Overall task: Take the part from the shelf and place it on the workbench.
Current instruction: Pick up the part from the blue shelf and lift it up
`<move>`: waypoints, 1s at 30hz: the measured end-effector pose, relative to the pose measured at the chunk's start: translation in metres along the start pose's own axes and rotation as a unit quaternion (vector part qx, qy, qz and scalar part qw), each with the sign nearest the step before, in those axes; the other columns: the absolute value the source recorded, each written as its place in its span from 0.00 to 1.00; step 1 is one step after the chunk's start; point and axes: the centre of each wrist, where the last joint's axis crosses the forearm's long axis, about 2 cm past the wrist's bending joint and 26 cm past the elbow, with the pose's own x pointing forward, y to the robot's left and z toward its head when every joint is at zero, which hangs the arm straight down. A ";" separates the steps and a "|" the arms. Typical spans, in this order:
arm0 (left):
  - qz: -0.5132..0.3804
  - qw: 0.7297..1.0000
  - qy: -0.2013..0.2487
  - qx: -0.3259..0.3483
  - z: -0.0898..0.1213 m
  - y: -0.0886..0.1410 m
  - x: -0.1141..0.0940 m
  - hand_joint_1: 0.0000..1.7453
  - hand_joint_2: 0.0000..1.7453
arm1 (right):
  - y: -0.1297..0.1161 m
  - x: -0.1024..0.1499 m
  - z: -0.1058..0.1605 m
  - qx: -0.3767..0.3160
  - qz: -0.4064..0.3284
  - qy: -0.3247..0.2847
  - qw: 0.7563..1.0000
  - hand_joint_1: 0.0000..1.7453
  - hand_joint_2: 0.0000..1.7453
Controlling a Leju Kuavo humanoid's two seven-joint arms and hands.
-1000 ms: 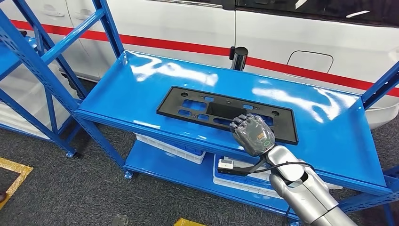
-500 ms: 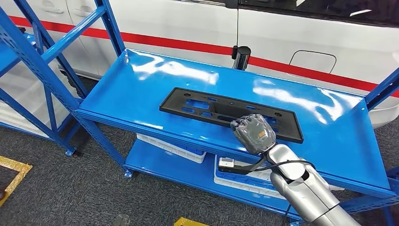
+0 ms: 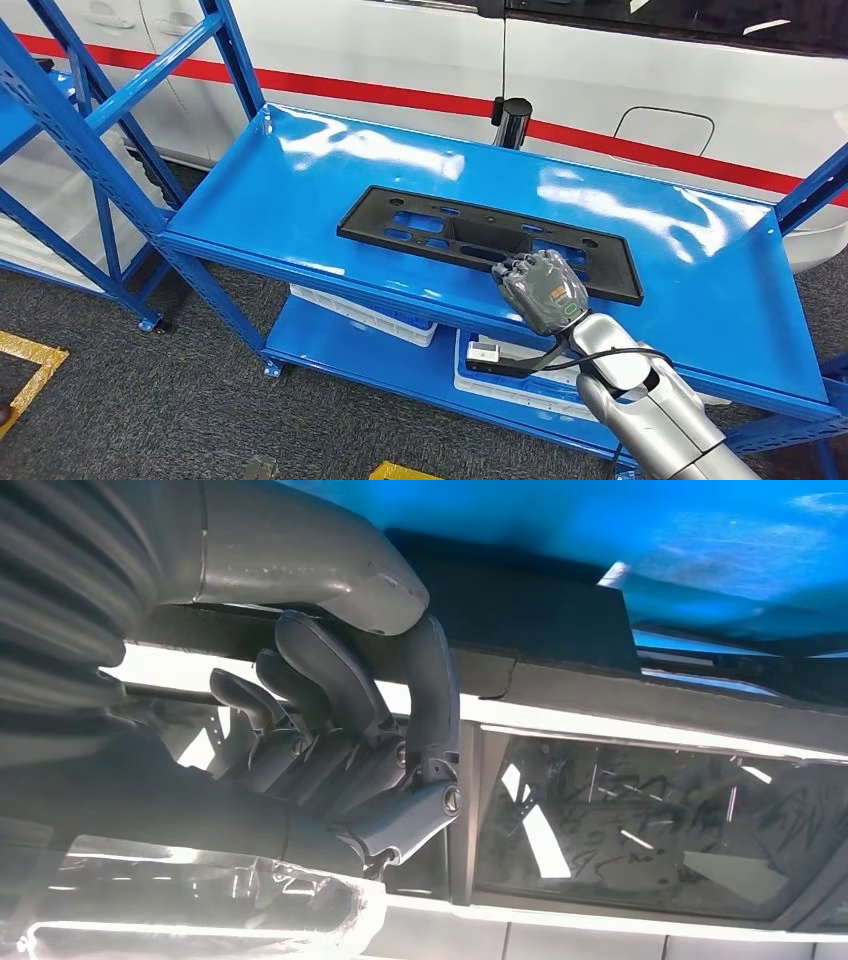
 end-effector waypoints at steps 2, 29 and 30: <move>-0.001 1.000 0.000 0.000 0.000 0.000 0.000 0.00 0.00 | 0.000 0.000 0.000 0.000 0.001 0.000 1.000 0.76 1.00; -0.008 1.000 0.003 -0.007 0.000 0.000 0.000 0.00 0.00 | -0.004 0.001 0.006 -0.015 0.024 0.006 1.000 0.00 1.00; -0.008 1.000 0.003 -0.007 0.000 0.000 0.000 0.00 0.00 | -0.004 0.001 0.006 -0.015 0.024 0.006 1.000 0.00 1.00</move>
